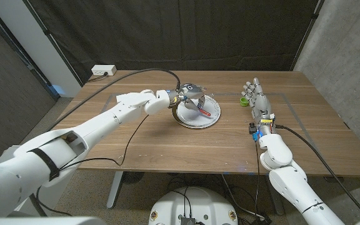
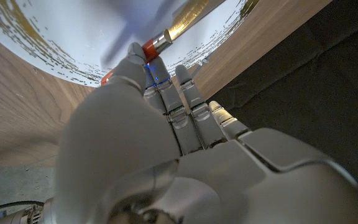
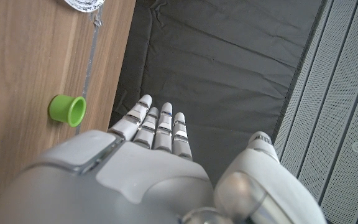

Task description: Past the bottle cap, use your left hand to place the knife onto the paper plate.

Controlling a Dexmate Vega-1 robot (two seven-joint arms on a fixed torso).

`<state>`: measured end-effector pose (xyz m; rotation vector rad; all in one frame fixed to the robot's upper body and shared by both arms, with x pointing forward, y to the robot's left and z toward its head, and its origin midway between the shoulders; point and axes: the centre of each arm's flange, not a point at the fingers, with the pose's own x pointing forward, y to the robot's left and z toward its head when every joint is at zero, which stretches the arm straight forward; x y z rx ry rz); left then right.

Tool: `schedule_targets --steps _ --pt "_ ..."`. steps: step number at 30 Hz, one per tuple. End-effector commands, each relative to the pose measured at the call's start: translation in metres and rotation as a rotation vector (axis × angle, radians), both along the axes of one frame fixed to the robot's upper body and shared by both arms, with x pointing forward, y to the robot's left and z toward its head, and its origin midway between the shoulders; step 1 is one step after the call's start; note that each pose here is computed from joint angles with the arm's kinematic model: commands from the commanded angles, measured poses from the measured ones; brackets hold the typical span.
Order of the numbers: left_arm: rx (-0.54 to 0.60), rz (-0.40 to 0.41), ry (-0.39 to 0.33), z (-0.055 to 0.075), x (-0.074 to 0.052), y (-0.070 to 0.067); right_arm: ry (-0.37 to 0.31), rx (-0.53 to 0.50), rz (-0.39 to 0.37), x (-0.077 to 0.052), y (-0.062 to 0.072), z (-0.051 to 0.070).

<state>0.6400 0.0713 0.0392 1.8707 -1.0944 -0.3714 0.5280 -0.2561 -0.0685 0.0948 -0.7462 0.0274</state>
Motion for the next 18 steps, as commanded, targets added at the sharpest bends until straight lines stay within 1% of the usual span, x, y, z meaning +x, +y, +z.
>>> schedule_targets --steps 1,10,18 --pt "-0.016 -0.013 0.032 -0.007 0.007 -0.002 0.011 0.007 -0.001 0.001 0.000 -0.004" --pt "-0.014 -0.010 0.067 -0.017 0.012 -0.001 0.022 0.006 0.002 0.003 0.000 -0.006" --pt "-0.016 -0.004 0.073 -0.017 0.012 0.001 0.032 0.005 0.001 0.005 0.001 -0.009"
